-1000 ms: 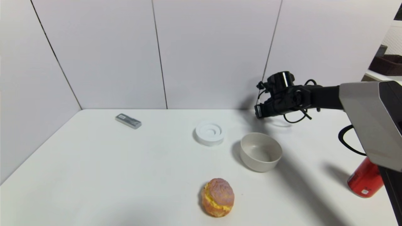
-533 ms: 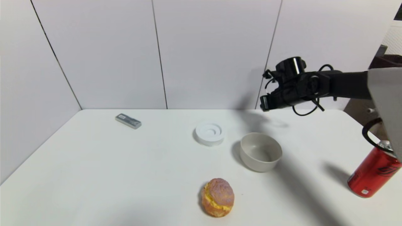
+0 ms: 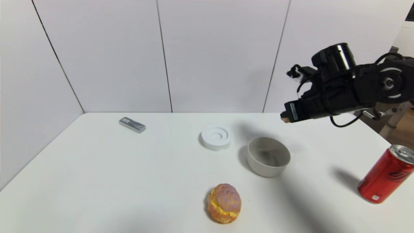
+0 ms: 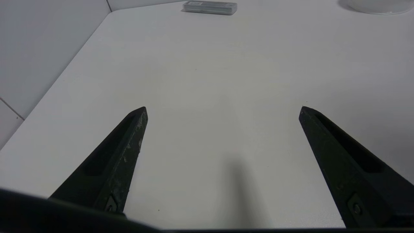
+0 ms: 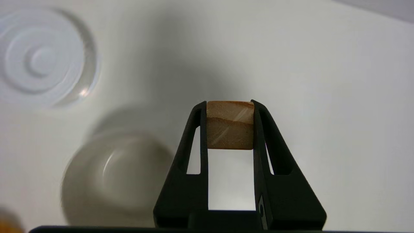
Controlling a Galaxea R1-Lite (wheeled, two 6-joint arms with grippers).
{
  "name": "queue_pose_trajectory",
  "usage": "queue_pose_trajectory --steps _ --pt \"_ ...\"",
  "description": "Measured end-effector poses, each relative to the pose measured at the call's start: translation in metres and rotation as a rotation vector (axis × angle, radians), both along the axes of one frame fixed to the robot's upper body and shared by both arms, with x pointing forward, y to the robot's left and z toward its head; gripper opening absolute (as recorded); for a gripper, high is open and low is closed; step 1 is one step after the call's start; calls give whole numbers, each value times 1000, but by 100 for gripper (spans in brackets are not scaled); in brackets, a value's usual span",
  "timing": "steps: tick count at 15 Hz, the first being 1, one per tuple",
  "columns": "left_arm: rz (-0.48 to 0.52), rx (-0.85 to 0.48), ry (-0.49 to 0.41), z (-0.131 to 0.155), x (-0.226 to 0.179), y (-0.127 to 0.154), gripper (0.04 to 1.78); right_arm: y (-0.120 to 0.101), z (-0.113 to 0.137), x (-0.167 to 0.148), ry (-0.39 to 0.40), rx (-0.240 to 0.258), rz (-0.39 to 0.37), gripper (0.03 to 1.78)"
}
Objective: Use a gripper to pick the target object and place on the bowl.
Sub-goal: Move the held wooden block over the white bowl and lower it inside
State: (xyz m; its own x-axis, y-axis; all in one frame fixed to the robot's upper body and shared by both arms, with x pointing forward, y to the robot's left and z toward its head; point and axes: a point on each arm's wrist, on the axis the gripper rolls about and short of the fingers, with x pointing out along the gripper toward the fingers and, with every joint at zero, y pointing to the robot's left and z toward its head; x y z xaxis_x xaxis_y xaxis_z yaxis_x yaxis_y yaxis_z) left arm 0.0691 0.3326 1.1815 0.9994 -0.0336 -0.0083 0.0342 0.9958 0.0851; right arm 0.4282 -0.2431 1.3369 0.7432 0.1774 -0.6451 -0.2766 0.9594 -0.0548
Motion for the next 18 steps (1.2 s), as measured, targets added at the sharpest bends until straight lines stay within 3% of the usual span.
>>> queue_pose_trajectory --steps 4,7,10,18 --pt "0 0 0 0 0 0 169 7 -7 -49 2 10 66 39" --pt "0 0 0 0 0 0 169 15 -18 -67 -23 22 116 39" --pt "0 0 0 0 0 0 169 24 -31 -64 -41 31 146 39" --pt "0 0 0 0 0 0 169 40 -70 -33 11 13 162 39"
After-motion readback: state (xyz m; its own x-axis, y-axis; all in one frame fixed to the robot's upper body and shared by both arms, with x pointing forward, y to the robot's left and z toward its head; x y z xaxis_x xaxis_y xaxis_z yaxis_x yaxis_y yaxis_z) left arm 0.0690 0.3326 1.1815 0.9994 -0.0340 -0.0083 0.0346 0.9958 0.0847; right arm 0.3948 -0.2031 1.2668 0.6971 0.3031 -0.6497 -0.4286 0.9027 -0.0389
